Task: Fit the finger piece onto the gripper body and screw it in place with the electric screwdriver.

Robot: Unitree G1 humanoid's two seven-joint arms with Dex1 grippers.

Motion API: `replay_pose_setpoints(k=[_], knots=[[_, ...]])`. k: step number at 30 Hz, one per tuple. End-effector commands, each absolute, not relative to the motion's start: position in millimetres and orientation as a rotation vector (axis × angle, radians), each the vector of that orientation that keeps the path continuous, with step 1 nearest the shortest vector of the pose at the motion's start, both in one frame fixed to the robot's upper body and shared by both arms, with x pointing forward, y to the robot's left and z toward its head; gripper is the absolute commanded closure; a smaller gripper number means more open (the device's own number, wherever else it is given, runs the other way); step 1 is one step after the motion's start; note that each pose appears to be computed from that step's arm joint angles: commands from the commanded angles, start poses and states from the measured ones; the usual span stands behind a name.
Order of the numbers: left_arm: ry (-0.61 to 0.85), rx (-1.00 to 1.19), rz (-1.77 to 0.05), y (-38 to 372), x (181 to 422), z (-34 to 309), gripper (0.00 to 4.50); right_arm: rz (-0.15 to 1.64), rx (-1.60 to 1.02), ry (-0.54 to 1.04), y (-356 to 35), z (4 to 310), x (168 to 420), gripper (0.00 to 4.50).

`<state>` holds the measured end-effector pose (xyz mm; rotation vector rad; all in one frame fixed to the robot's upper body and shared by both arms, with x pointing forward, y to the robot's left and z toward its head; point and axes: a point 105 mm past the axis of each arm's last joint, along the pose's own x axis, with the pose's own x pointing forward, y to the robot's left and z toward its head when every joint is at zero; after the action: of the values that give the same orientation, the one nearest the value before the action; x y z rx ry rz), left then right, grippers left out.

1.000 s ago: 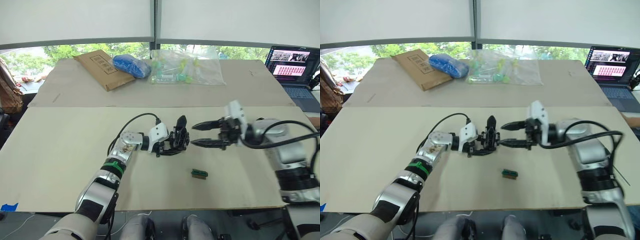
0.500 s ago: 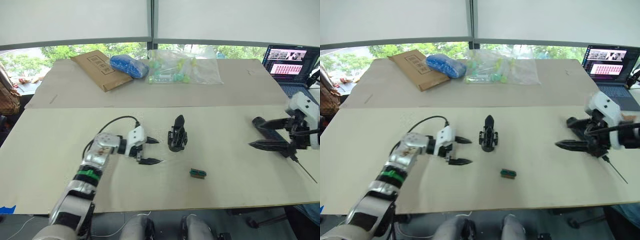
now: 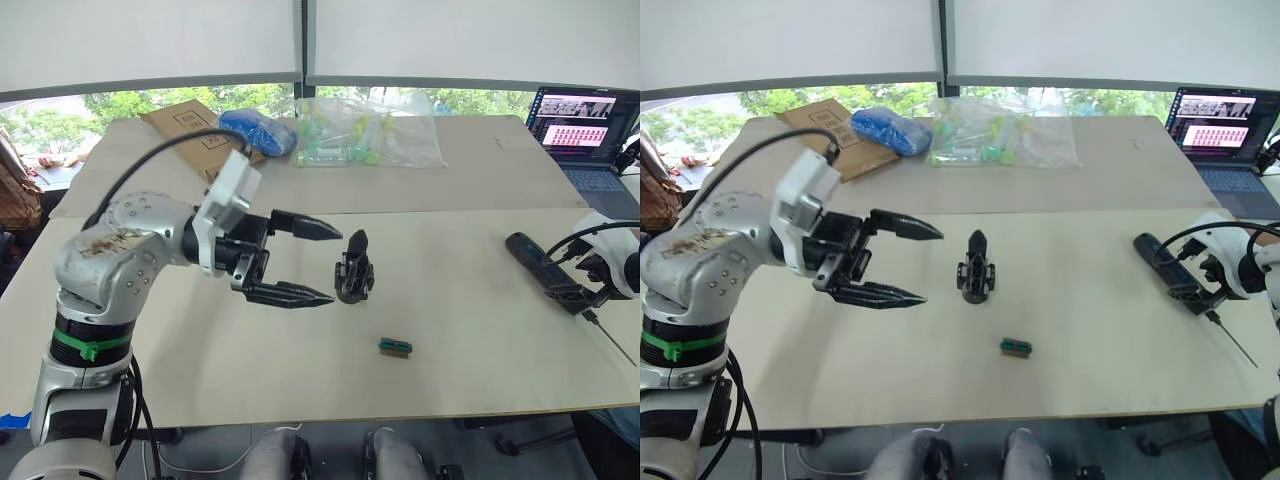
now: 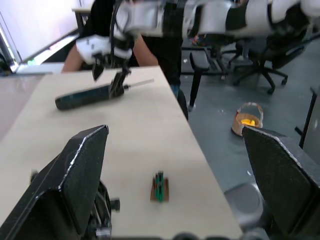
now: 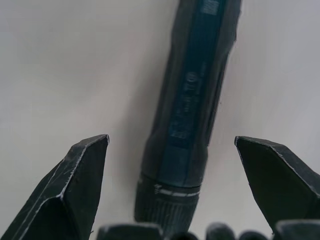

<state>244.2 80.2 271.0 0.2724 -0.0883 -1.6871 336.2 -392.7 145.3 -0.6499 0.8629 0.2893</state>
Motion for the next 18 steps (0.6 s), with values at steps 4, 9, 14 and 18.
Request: replay_pose_setpoints(k=[4, 9, 14, 18], knots=[[-0.113, 0.297, -1.688, 81, 232, 279, 0.00, 0.253, -0.627, 0.914, -406, 131, 335, 0.56], [-0.105, 0.323, -1.678, 83, 232, 275, 0.00, 0.431, -0.575, 0.862, -386, 136, 337, 2.25], [-0.098, 0.351, -1.672, 84, 234, 271, 0.00, 0.863, -0.515, 0.833, -331, 155, 319, 2.62], [-0.088, 0.373, -1.697, 84, 232, 267, 0.00, 0.962, -0.658, 0.865, -314, 146, 309, 2.62]])
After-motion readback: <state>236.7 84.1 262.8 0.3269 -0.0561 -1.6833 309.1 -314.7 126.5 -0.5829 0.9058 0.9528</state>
